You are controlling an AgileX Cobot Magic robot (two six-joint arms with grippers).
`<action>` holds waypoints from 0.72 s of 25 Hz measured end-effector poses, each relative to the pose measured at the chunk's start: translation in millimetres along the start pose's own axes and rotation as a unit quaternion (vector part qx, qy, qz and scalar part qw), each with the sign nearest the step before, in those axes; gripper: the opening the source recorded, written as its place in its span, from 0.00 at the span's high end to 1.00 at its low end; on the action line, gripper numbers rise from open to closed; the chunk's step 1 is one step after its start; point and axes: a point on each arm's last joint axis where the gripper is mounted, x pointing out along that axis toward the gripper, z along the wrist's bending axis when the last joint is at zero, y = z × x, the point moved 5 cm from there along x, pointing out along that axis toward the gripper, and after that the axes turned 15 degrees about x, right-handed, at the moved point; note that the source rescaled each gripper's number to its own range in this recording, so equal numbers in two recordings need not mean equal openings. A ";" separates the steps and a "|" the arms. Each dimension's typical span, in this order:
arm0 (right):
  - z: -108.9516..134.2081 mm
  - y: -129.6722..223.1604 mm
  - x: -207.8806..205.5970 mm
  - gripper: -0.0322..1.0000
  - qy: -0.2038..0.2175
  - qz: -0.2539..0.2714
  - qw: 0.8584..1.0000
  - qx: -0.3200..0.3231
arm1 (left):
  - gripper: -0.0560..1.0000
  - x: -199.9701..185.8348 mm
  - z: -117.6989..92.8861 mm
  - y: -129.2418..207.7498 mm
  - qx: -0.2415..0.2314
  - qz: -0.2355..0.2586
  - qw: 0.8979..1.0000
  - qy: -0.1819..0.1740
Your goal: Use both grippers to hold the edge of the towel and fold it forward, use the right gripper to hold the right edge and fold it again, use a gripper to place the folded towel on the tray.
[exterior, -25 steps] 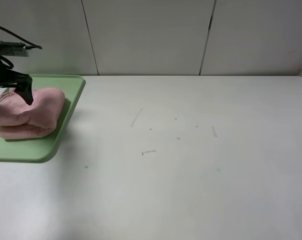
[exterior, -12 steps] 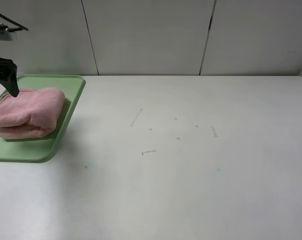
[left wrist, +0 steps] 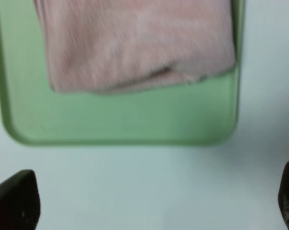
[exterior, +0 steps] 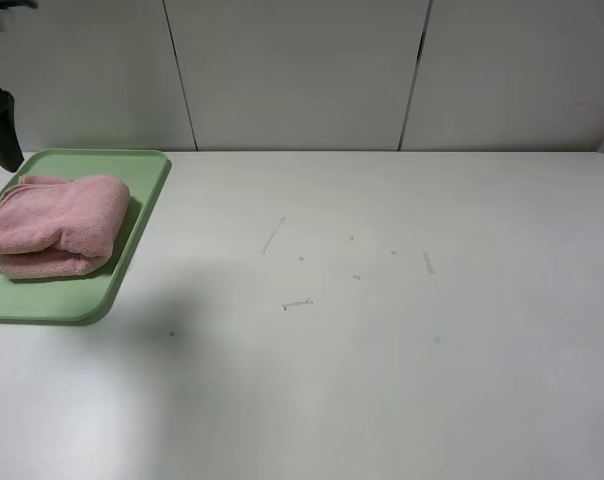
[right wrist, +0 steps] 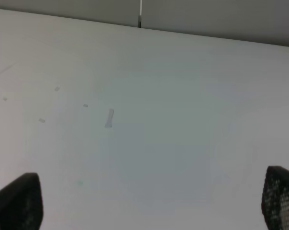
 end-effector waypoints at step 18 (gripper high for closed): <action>0.0 -0.1 0.0 0.00 0.000 0.000 1.000 0.000 | 0.00 -9.9 -56.2 157.5 -0.007 -0.059 0.998 -0.015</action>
